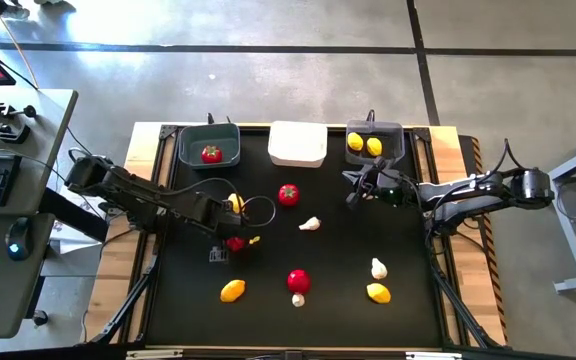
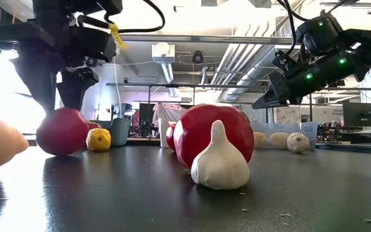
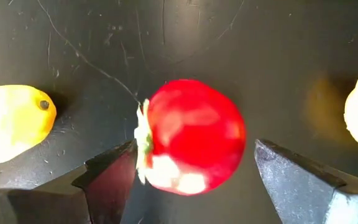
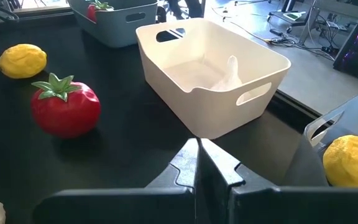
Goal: Sort produce into baskets
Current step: Put the bottom left red tomato into the gray bin
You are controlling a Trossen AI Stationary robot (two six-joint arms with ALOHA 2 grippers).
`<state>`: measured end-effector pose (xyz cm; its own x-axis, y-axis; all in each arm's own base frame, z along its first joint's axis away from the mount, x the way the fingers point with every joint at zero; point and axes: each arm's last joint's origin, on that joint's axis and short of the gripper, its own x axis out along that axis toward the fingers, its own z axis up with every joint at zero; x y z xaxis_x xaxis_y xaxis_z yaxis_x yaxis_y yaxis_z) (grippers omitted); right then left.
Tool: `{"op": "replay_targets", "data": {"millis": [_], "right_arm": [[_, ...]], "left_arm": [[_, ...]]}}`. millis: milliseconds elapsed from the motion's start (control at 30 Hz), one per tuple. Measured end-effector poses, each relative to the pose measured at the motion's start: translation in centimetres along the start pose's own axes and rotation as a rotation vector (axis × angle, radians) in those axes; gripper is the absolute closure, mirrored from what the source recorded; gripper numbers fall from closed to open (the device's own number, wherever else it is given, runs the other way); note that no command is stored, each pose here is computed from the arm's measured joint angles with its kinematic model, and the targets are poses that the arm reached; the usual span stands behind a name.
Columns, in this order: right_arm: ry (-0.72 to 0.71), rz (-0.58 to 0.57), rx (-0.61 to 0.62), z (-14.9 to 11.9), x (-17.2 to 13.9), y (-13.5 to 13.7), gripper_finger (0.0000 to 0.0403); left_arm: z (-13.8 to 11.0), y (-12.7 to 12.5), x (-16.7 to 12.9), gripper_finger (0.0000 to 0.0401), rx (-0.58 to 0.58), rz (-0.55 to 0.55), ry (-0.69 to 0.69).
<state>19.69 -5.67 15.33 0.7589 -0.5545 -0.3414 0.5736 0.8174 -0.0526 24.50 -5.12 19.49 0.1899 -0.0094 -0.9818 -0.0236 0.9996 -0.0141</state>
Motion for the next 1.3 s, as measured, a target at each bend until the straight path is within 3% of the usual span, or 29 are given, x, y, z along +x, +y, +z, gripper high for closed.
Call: {"op": "replay_targets", "data": {"millis": [467,833,1067,1300], "right_arm": [[0.011,-0.006,-0.004,-0.1,0.0,0.0,0.0399],[0.011,-0.005,-0.005,-0.1,0.0,0.0,0.0399],[0.013,-0.004,0.000,-0.1,0.0,0.0,0.0399],[0.013,-0.002,-0.004,-0.1,0.0,0.0,0.0399]], "left_arm": [[0.5,0.0,2.0,0.0093,0.056,0.018,0.049],[0.6,0.6,1.8,0.0181,0.052,0.021,0.047],[-0.2,3.3,-0.7,0.0193,-0.057,0.035,0.026],[-1.9,8.7,-4.5,0.0194,-0.284,0.076,-0.094]]}}
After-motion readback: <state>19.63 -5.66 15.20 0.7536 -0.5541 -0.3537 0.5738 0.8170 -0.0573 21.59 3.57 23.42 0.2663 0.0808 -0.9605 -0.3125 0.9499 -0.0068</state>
